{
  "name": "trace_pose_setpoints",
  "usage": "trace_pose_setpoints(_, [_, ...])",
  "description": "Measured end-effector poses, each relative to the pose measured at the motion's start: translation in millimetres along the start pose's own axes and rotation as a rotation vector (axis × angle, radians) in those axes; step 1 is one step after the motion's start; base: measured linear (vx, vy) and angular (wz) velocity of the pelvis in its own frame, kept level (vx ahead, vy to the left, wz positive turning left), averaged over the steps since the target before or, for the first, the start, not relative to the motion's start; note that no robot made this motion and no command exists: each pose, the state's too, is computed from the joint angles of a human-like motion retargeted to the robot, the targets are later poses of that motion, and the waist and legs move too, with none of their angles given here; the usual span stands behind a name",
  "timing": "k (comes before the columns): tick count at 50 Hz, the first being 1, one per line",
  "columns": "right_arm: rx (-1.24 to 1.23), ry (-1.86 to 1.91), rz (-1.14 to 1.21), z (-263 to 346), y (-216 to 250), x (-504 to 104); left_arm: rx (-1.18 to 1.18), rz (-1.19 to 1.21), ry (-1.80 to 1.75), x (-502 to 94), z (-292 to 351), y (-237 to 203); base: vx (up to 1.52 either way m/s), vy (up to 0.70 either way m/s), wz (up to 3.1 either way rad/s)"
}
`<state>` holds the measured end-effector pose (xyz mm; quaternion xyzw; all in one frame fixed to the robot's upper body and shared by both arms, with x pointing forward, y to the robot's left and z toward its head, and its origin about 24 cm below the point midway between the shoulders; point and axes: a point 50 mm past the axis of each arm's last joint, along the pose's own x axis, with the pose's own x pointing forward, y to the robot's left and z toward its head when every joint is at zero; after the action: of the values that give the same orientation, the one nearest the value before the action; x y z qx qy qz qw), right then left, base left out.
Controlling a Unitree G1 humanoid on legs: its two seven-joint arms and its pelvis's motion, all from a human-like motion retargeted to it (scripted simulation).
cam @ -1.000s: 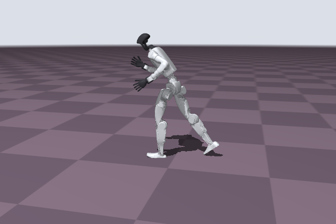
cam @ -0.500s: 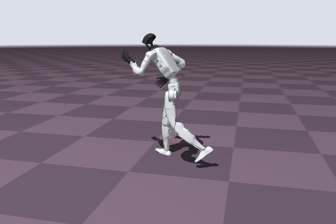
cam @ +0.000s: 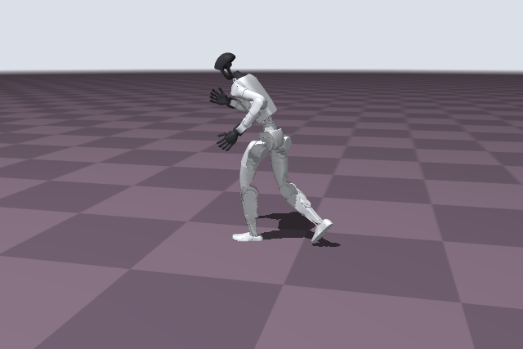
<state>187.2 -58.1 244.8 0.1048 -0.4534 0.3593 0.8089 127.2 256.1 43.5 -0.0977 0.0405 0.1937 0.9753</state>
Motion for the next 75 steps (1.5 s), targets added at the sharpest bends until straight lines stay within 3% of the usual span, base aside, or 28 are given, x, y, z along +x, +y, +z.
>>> trace_pose_setpoints(4, [-0.223, 0.278, -0.016, -60.4, -10.0, -21.6, -0.025, -0.084, -0.103, 58.7, 1.0, -63.4, 0.87, 0.17, 1.11])
trace_pose_setpoints(7, [-0.531, 0.495, -0.091, -85.9, -41.6, -67.2, 0.074, -0.300, -0.484, 100.2, 83.5, -133.9, 0.74, 0.09, 2.11])
trace_pose_setpoints(12, [-0.383, 0.704, -0.442, -49.9, -80.0, -152.4, -0.191, -0.545, -1.074, 61.2, 231.4, -232.8, 0.71, -0.08, 3.10])
trace_pose_setpoints(19, [-0.464, 1.109, -0.480, -10.6, -94.2, -236.1, -0.816, -0.800, -1.137, -15.6, 296.4, -278.6, 0.77, -0.33, 2.68])
trace_pose_setpoints(22, [-0.398, 1.238, -0.529, 1.9, -90.1, -262.6, -0.826, -0.970, -1.132, -36.5, 293.3, -290.0, 0.72, -0.56, 1.51])
trace_pose_setpoints(26, [-0.087, 1.115, -0.738, -5.0, -82.2, -260.9, -0.705, -1.107, -1.079, -48.6, 268.9, -304.9, 0.55, -0.47, 0.77])
trace_pose_setpoints(28, [-0.114, 1.065, -0.678, -25.0, -89.6, -240.1, -0.516, -1.048, -1.092, -35.6, 244.8, -303.5, 0.41, -0.41, 0.64])
trace_pose_setpoints(30, [-0.208, 0.994, -0.539, -47.8, -102.3, -203.1, -0.166, -0.871, -1.151, -6.2, 211.0, -285.0, 0.33, -0.33, 0.75])
trace_pose_setpoints(33, [-0.216, 0.744, -0.420, -58.1, -103.0, -136.1, 0.220, -0.714, -1.039, 26.6, 154.1, -225.7, 0.38, -0.28, 0.51])
trace_pose_setpoints(35, [-0.050, 0.429, -0.461, -42.3, -90.9, -98.0, 0.621, -0.689, -0.984, 27.7, 109.3, -188.3, 0.36, -0.21, 0.53])
trace_pose_setpoints(41, [0.211, -0.067, -0.368, 19.0, -63.9, -33.2, 0.789, -0.589, -0.520, 21.7, 81.4, -67.1, 0.29, -0.08, 1.09])
trace_pose_setpoints(45, [0.227, -0.158, -0.287, 39.9, -49.4, -26.3, 0.767, -0.493, -0.383, 8.3, 84.6, -28.5, 0.33, 0.04, 1.59])
trace_pose_setpoints(50, [0.251, -0.051, -0.315, 30.9, -37.3, -53.0, 0.504, -0.417, -0.307, 0.6, 57.6, -29.5, 0.38, 0.15, 1.91])
trace_pose_setpoints(52, [0.147, 0.083, -0.325, 12.9, -40.5, -69.9, 0.483, -0.400, -0.304, 9.3, 35.5, -46.1, 0.34, 0.22, 1.91])
trace_pose_setpoints(55, [0.010, 0.366, -0.379, -28.3, -51.3, -105.7, 0.822, -0.406, -0.445, 27.7, 24.3, -82.8, 0.36, 0.18, 2.74])
trace_pose_setpoints(58, [-0.055, 0.589, -0.525, -58.1, -58.1, -141.1, 0.954, -0.406, -0.739, 54.6, 63.0, -140.3, 0.30, 0.14, 3.49])
trace_pose_setpoints(62, [-0.262, 0.710, -0.536, -44.4, -80.6, -171.6, 0.768, -0.283, -1.335, 48.1, 177.0, -221.7, 0.33, 0.18, 3.67])
trace_pose_setpoints(65, [-0.262, 0.856, -0.581, -31.9, -87.8, -204.9, 0.472, -0.147, -1.630, 10.0, 259.1, -250.4, 0.42, 0.14, 3.31])
trace_pose_setpoints(70, [-0.229, 1.001, -0.888, 9.8, -62.1, -267.8, -0.121, 0.131, -1.902, -63.4, 336.8, -237.8, 0.59, 0.05, 3.39])
trace_pose_setpoints(72, [-0.268, 1.059, -0.938, 25.6, -55.3, -283.2, -0.300, 0.266, -1.959, -79.7, 347.4, -224.3, 0.70, -0.05, 3.07])
trace_pose_setpoints(75, [-0.328, 1.103, -0.984, 38.1, -54.3, -295.3, -0.521, 0.275, -1.987, -91.8, 343.0, -214.2, 0.74, -0.15, 2.17])
